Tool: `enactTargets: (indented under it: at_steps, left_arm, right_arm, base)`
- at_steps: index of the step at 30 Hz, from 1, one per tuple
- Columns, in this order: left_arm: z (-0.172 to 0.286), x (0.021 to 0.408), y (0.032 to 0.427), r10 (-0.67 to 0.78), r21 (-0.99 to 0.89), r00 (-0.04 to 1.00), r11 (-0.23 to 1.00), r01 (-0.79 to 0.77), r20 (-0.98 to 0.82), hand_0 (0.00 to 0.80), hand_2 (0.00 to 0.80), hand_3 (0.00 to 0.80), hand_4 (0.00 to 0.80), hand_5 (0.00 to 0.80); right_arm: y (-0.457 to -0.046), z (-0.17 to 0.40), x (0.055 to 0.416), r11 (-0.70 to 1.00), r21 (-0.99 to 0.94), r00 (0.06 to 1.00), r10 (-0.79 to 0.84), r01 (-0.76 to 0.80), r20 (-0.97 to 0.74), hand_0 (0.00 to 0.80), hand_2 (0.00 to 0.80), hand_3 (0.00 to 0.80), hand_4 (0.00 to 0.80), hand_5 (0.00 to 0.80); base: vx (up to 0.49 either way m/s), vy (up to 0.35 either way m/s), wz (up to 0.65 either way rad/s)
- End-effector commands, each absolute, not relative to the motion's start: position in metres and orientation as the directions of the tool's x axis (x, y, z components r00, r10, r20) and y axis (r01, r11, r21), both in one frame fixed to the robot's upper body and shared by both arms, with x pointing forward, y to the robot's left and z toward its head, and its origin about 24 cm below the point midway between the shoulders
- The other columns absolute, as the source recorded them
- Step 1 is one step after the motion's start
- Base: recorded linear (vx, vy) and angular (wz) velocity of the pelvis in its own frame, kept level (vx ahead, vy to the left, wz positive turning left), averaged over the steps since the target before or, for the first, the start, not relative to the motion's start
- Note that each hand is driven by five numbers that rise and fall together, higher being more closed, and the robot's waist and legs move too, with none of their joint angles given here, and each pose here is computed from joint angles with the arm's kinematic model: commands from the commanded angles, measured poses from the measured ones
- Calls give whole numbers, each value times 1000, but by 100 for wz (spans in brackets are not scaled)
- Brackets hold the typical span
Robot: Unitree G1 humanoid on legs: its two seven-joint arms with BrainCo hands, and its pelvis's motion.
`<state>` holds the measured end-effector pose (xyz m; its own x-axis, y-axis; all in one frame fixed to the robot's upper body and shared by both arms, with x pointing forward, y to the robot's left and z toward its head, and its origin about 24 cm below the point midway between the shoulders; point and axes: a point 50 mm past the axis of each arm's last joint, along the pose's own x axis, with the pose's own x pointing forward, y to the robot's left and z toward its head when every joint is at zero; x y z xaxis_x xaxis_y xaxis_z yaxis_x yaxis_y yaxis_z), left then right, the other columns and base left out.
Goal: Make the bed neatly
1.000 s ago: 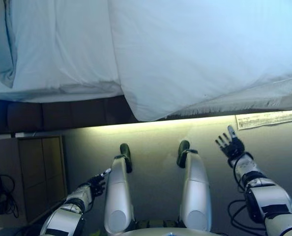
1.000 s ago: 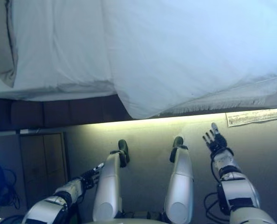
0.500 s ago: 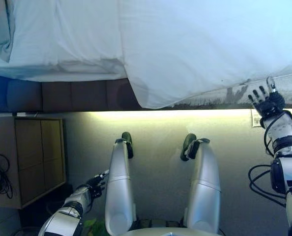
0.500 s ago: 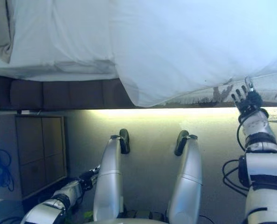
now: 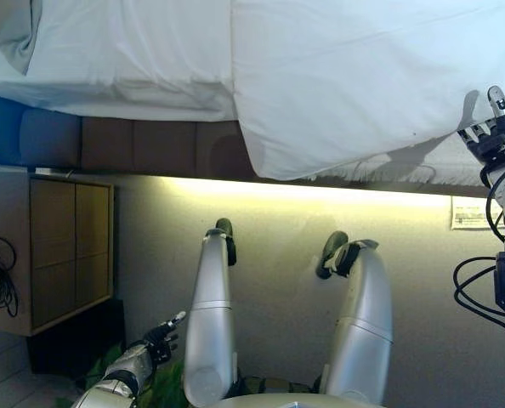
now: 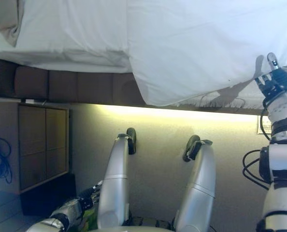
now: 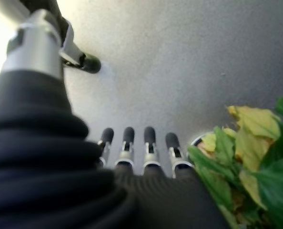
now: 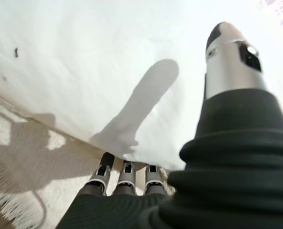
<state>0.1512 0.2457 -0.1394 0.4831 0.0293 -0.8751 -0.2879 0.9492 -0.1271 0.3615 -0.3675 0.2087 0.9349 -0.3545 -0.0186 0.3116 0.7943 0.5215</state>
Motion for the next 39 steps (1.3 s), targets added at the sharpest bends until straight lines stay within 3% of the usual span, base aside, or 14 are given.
enactTargets:
  at_steps: [1,6,7,8,12,20,26,33,37,39]
  left_arm:
    - [-150,107,259,51,-75,394,952,-297,-918,0,0,0,0,0]
    - [-152,101,254,27,-85,402,962,-258,-915,0,0,0,0,0]
    - [-152,100,253,25,-86,403,963,-254,-915,0,0,0,0,0]
    - [-153,99,252,24,-86,406,964,-251,-914,0,0,0,0,0]
    - [-152,100,251,25,-87,416,965,-248,-909,0,0,0,0,0]
    - [-148,111,261,103,-42,440,951,-308,-892,0,0,0,0,0]
    - [-127,146,283,188,-33,546,929,-369,-816,0,0,0,0,0]
    - [-23,254,334,334,-270,828,833,-483,-451,0,0,0,0,0]
    - [46,309,326,364,-479,913,777,-408,-186,0,0,0,0,0]
    - [76,335,308,321,-602,944,742,-297,-71,0,0,0,0,0]
  right_arm:
    - [-353,256,370,862,481,950,-267,162,159,0,0,0,0,0]
    - [-340,259,375,899,430,967,-178,84,183,0,0,0,0,0]
    - [-340,257,374,905,419,968,-164,71,189,364,364,364,364,364]
    - [-340,257,374,911,409,967,-141,44,211,800,800,800,800,800]
    - [-338,245,372,901,429,974,-40,-61,222,800,800,800,800,800]
    - [-339,228,369,888,449,981,13,-101,195,800,800,800,800,800]
    - [-329,217,371,882,443,984,114,-163,137,800,800,800,800,800]
    - [-321,205,374,877,451,986,133,-164,99,800,800,800,800,800]
    - [-310,202,380,862,475,984,151,-179,97,800,800,800,800,800]
    - [-298,198,384,847,494,980,174,-198,94,800,800,800,800,800]
  base:
    - [7,15,7]
    - [23,50,1]
    - [33,74,-1]
    - [41,76,-1]
    - [40,80,0]
    - [69,96,-4]
    - [108,97,-4]
    - [52,26,0]
    - [-69,-69,-2]
    - [-38,-152,0]
